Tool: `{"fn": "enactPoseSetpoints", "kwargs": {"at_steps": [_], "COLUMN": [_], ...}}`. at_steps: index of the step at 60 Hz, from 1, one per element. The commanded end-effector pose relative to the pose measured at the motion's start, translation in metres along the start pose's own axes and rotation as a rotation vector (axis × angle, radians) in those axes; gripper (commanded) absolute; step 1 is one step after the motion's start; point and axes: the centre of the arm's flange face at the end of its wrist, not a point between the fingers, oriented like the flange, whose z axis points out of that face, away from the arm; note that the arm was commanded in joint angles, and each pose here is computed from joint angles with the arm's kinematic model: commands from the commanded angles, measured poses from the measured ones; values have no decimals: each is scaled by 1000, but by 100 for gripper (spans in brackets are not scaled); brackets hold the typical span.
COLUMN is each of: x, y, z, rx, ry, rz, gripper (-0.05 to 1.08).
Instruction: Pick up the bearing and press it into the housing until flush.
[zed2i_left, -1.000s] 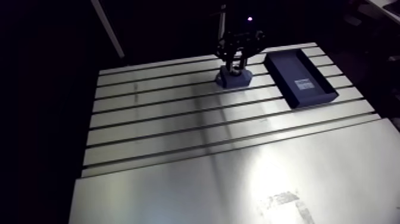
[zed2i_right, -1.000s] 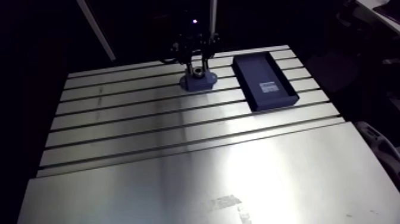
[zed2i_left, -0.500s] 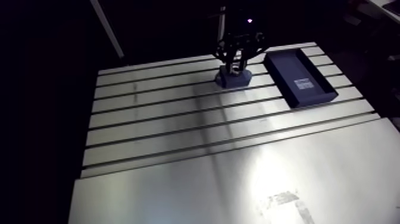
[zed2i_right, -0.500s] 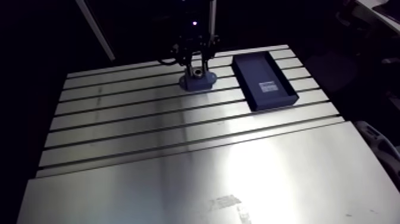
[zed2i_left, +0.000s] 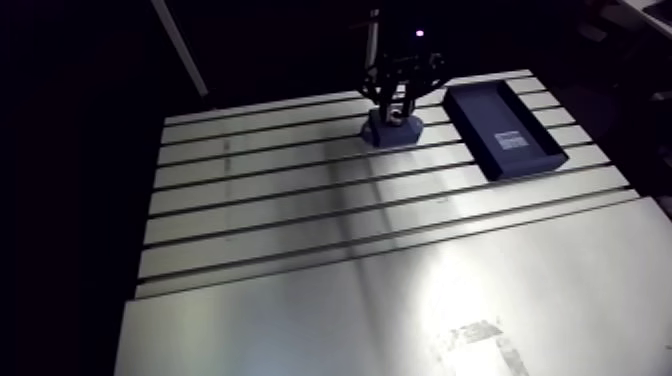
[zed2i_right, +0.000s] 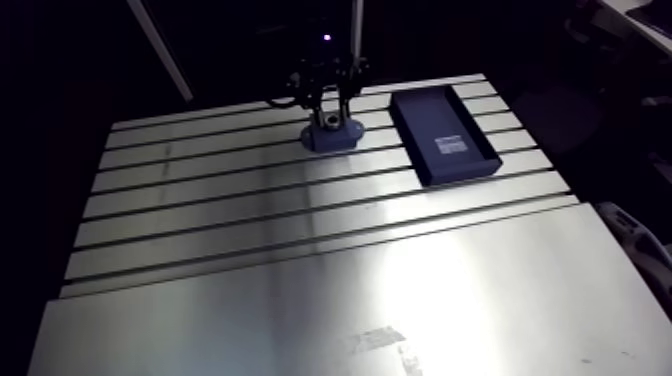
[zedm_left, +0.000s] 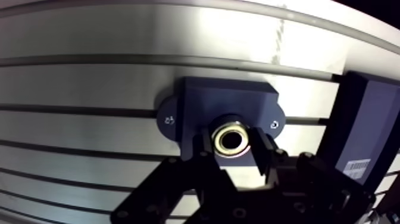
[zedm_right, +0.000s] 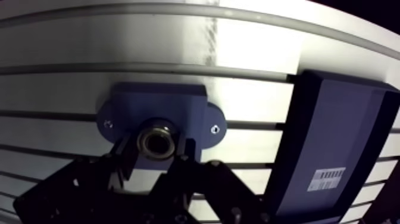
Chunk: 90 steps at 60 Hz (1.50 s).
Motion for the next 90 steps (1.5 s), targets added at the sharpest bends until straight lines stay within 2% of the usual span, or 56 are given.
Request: {"fn": "enactPoseSetpoints", "kwargs": {"at_steps": [1,24,25,26,27,28,29,30,32,33,53,61,66,68,70,71,72,73,74,76,77,78,79,80,90], "x": [1,1,1,1,1,1,1,0,0,0,2,6,6,6,6,6,6,6,6,7,7,7,7,7,5], "y": [1,1,0,0,0,0,0,-1,-1,-1,-1,1,1,1,1,1,1,2,2,2,2,2,2,2,2], "z": [2,3,4,4,4,4,3,3,3,3,-9,-25,-29,-37,-37,-41,-41,-44,-44,-49,-49,-52,-52,-52,-48], "rx": [1,2,2,2,2,2,3,3,3,3,2,-4,3,9,9,13,13,13,13,11,11,11,11,11,15], "ry": [-3,-4,-6,-6,-6,-6,-4,-5,-5,-4,17,33,19,9,9,4,4,4,4,10,10,11,11,10,3], "rz": [1,-5,-7,-7,-11,-11,-19,-26,-26,-30,-32,-20,-16,-2,-2,8,8,16,16,20,20,20,20,20,21], "gripper": [76,74,64,64,39,39,15,5,5,2,1,1,1,3,3,11,11,24,24,53,53,64,64,78,96]}}
